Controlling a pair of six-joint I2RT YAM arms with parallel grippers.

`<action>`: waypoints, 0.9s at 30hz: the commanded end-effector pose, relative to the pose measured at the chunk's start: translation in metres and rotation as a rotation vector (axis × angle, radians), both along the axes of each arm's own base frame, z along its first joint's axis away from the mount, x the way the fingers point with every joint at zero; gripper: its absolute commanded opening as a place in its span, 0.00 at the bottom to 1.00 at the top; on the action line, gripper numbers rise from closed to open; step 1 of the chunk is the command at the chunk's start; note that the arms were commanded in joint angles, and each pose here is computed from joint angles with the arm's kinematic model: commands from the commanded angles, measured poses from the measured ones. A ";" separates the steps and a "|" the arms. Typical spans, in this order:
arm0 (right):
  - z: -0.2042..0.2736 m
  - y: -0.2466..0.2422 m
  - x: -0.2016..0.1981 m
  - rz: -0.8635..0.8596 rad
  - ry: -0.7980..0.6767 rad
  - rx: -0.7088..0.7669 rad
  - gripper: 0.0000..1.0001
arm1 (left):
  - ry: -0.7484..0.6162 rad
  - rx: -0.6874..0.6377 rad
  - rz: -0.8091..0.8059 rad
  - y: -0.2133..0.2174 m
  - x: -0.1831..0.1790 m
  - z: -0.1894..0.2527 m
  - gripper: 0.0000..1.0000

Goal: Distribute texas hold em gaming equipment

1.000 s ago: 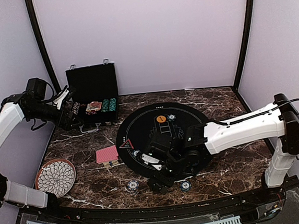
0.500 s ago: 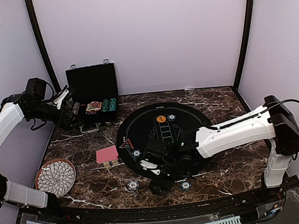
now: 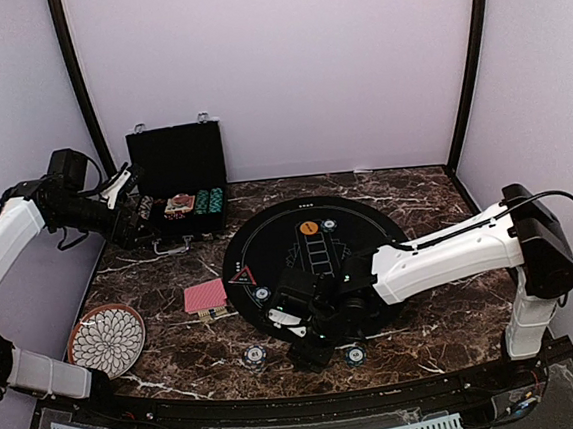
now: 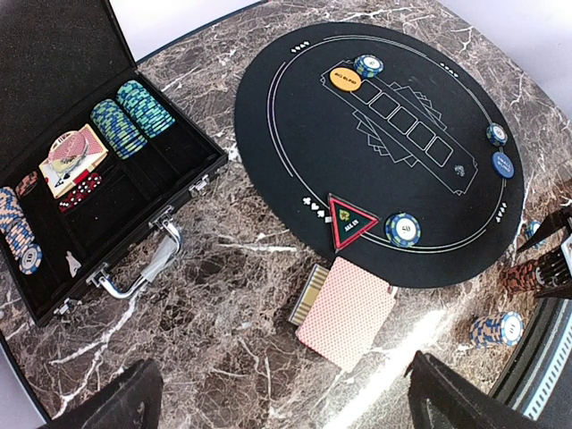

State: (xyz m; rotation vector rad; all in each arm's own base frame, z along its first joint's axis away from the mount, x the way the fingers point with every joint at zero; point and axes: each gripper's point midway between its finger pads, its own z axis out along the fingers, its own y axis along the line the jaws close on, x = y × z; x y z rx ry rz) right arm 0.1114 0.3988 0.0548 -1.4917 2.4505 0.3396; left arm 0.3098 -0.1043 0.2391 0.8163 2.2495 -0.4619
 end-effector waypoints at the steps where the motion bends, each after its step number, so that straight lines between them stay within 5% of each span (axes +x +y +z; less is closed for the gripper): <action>1: 0.008 0.012 -0.003 0.014 -0.011 0.039 0.62 | -0.006 -0.010 -0.018 -0.003 -0.009 0.004 0.99; 17: 0.018 0.009 -0.004 0.013 -0.009 0.049 0.14 | -0.023 -0.003 -0.014 -0.002 -0.010 0.008 0.99; 27: 0.051 0.010 0.003 0.004 -0.054 0.079 0.11 | -0.027 -0.003 -0.011 -0.001 -0.009 0.009 0.99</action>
